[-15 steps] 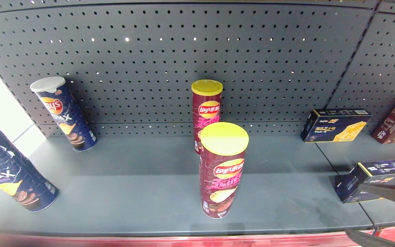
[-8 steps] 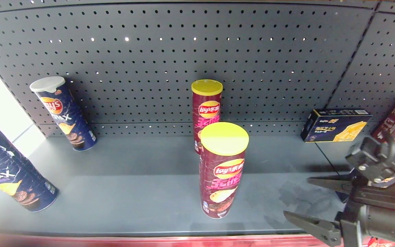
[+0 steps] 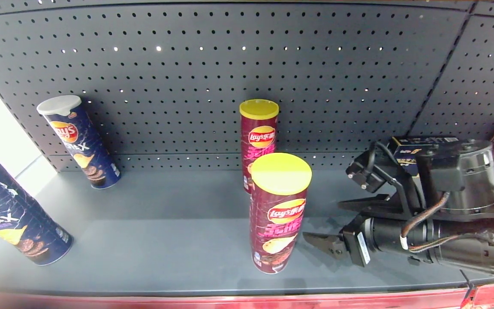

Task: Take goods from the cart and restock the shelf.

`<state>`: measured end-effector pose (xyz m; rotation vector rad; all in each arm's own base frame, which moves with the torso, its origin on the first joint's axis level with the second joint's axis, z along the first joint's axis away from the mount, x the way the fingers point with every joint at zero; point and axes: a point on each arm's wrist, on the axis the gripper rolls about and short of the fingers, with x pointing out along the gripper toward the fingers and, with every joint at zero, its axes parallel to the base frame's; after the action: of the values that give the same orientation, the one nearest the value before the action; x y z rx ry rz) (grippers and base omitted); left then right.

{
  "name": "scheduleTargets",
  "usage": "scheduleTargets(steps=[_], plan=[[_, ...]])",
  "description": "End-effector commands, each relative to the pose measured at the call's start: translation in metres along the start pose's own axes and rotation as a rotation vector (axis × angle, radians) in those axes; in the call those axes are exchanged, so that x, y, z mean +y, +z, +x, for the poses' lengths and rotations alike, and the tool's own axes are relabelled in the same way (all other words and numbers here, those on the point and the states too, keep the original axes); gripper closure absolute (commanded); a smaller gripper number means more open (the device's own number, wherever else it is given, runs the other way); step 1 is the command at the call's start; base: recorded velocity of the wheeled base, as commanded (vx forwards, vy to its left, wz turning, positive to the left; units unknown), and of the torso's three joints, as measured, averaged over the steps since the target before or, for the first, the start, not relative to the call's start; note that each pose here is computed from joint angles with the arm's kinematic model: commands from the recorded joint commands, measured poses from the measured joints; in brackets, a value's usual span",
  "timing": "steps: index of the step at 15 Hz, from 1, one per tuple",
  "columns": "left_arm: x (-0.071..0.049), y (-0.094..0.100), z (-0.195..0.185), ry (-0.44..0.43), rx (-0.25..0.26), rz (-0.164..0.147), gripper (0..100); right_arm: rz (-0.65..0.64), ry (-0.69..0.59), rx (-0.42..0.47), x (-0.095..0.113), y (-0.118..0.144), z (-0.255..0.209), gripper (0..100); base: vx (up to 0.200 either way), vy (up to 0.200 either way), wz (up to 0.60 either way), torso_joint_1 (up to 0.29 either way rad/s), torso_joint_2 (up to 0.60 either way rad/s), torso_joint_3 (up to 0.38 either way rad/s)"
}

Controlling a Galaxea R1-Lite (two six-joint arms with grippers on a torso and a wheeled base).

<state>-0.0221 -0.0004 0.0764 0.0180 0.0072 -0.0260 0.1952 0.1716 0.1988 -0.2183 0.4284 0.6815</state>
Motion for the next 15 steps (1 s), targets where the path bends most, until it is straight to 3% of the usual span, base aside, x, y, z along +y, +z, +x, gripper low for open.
scheduleTargets(steps=[1,15], plan=[[0.0,0.0,0.0,0.0,0.002,0.0,0,0.0,0.0,0.031,0.0,-0.001,0.015,0,0.0,0.0,0.0,0.0,0.0,0.0],[0.0,0.0,0.0,0.0,0.0,-0.001,0,-0.018,0.032,0.062,0.01,-0.008,0.021,0,0.0,0.0,0.0,0.0,0.0,0.0]])
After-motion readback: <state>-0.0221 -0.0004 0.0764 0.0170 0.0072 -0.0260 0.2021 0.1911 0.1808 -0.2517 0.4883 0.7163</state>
